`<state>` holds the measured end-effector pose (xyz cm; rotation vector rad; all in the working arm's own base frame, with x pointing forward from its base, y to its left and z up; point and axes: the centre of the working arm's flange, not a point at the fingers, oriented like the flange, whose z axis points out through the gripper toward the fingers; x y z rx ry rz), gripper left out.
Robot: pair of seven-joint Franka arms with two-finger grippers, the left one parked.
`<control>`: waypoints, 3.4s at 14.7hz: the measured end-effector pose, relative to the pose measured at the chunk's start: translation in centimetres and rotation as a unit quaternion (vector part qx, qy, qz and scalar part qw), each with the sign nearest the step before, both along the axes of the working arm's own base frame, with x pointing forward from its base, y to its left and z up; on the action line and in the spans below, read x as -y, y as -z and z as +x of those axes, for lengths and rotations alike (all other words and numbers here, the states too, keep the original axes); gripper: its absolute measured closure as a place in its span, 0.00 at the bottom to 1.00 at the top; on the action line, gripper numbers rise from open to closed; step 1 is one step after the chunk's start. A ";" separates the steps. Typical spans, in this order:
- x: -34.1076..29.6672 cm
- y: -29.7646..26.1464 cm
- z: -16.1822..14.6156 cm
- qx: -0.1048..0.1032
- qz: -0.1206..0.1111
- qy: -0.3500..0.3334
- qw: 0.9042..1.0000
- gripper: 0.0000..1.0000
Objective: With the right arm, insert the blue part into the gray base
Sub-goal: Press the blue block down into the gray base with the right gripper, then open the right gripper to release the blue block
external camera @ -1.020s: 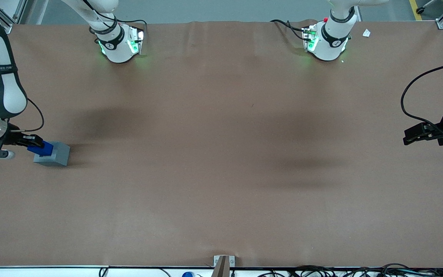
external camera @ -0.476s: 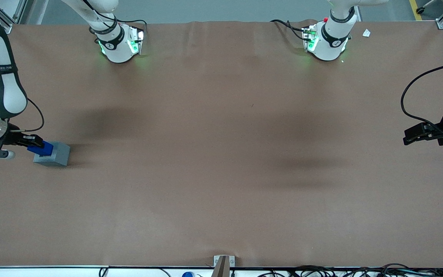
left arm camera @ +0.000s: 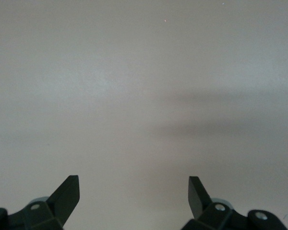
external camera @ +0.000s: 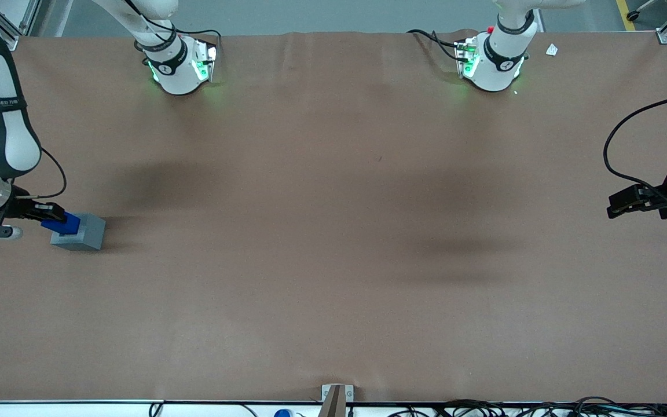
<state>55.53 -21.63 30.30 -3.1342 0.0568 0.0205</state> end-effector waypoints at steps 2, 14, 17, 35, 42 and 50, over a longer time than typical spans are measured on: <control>0.0 0.0 0.0 0.000 0.000 0.000 1.000 0.49; 0.0 0.0 0.0 0.001 0.000 0.000 1.000 0.49; 0.0 0.1 0.1 0.003 -0.001 -0.001 1.000 0.49; -0.6 1.6 0.6 0.012 -0.003 -0.005 1.000 0.49; -0.6 3.3 0.4 -0.001 0.002 -0.005 1.000 0.19; -1.1 0.7 0.9 0.003 0.002 -0.010 1.000 0.00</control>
